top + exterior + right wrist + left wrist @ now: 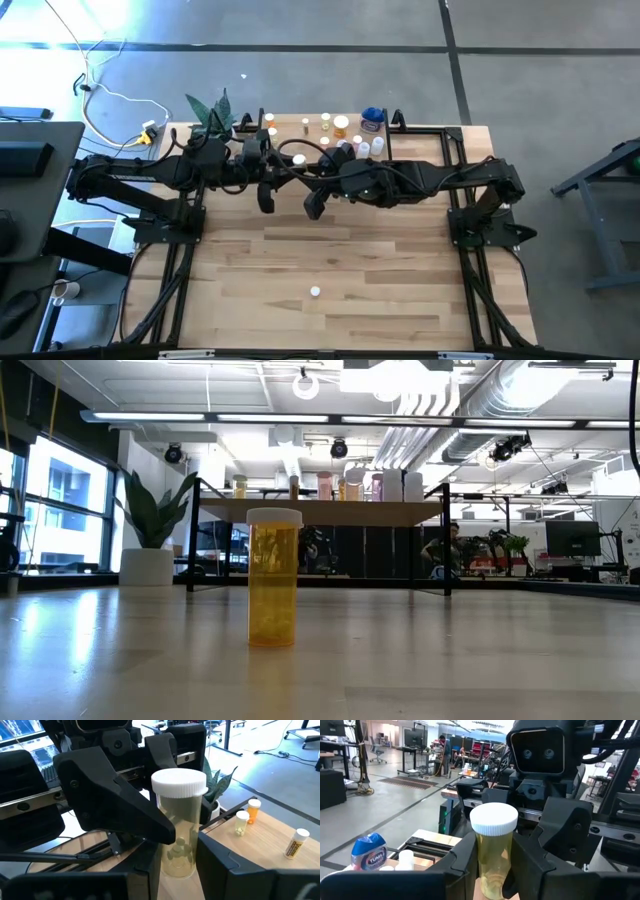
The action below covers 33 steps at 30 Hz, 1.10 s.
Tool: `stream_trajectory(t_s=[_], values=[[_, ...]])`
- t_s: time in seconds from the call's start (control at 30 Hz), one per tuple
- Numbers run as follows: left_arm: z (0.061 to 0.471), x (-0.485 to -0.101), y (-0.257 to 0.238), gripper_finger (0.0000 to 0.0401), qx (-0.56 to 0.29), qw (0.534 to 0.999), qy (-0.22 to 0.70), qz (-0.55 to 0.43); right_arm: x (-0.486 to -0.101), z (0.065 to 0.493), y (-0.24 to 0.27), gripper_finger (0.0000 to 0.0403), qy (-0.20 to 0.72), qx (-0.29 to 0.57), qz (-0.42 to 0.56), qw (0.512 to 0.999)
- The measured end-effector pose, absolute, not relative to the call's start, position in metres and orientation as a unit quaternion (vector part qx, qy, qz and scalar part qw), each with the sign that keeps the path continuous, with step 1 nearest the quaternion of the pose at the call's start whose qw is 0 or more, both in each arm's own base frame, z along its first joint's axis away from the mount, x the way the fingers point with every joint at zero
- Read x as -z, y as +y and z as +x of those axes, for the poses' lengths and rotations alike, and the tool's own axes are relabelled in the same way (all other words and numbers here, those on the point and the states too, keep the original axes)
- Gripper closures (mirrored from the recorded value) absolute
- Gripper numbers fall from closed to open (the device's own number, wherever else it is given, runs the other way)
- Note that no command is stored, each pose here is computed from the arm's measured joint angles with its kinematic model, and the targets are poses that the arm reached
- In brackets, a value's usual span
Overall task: Pick and place medicine bottles onto shelf by color
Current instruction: Put the yellow pill bottle on the shelf
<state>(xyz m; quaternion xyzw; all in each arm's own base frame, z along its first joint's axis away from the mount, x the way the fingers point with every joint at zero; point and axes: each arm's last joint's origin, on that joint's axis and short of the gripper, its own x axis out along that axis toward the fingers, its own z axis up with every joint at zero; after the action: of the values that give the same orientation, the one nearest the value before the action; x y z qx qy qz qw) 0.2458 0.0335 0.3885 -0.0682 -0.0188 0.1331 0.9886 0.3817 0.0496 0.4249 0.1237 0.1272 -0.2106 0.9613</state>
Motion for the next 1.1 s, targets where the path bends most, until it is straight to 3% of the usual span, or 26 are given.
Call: stream_trajectory(t_s=[0.13,0.53,1.1], values=[[0.246,-0.388,0.033,0.0312,-0.135,0.99,-0.013,-0.05,-0.424,0.382,0.047,0.0293,0.13,0.213,0.124,0.96],[0.243,-0.383,0.037,0.0313,-0.201,0.979,0.019,-0.016,-0.434,0.368,0.042,0.0183,0.133,0.222,0.122,0.958],[0.239,-0.378,0.044,0.0313,-0.338,0.939,0.027,-0.053,-0.482,0.309,0.0,0.018,0.11,0.256,0.013,0.96]])
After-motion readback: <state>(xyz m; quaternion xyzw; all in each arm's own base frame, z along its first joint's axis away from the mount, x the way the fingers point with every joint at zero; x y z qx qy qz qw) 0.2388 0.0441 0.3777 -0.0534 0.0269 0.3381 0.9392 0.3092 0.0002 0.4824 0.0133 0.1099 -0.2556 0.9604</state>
